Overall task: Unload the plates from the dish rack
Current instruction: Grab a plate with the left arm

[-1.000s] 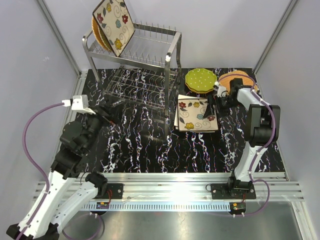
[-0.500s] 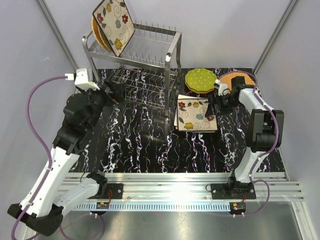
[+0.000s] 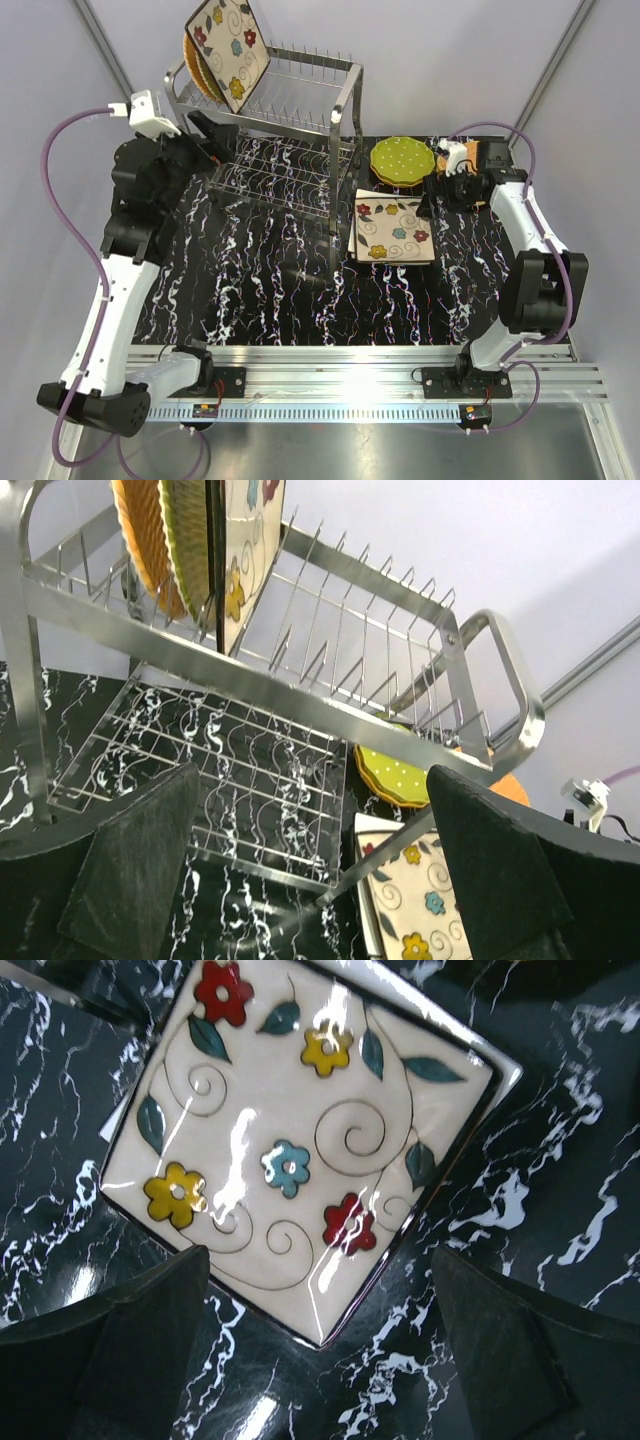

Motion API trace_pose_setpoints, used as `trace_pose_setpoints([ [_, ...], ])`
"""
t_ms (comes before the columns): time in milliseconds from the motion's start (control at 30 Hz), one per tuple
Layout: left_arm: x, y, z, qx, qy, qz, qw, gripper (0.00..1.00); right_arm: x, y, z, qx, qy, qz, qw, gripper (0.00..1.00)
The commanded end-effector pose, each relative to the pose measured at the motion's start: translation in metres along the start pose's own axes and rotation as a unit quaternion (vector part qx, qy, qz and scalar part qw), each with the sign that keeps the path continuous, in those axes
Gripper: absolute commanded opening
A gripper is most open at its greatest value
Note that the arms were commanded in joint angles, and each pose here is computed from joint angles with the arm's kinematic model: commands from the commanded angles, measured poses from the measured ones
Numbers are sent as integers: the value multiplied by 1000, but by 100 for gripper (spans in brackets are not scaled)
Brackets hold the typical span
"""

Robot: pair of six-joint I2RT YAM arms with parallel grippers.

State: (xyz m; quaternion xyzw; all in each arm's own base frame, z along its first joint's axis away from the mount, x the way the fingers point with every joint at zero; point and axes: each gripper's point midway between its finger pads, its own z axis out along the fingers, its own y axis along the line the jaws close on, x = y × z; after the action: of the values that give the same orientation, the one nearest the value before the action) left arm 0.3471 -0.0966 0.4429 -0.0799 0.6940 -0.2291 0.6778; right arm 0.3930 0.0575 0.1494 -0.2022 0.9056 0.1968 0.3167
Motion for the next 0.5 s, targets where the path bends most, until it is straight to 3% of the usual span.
trace_pose_setpoints([
  [0, -36, -22, 5, 50, -35, -20, 998, 99, -32, 17, -20, -11, -71, -52, 996, 100],
  [300, -61, -18, 39, 51, -41, -54, 996, 98, -41, 56, -33, -91, -123, -59, 986, 100],
  [467, -75, -13, 63, 45, -46, -72, 995, 93, -42, 65, -39, -105, -128, -56, 985, 100],
])
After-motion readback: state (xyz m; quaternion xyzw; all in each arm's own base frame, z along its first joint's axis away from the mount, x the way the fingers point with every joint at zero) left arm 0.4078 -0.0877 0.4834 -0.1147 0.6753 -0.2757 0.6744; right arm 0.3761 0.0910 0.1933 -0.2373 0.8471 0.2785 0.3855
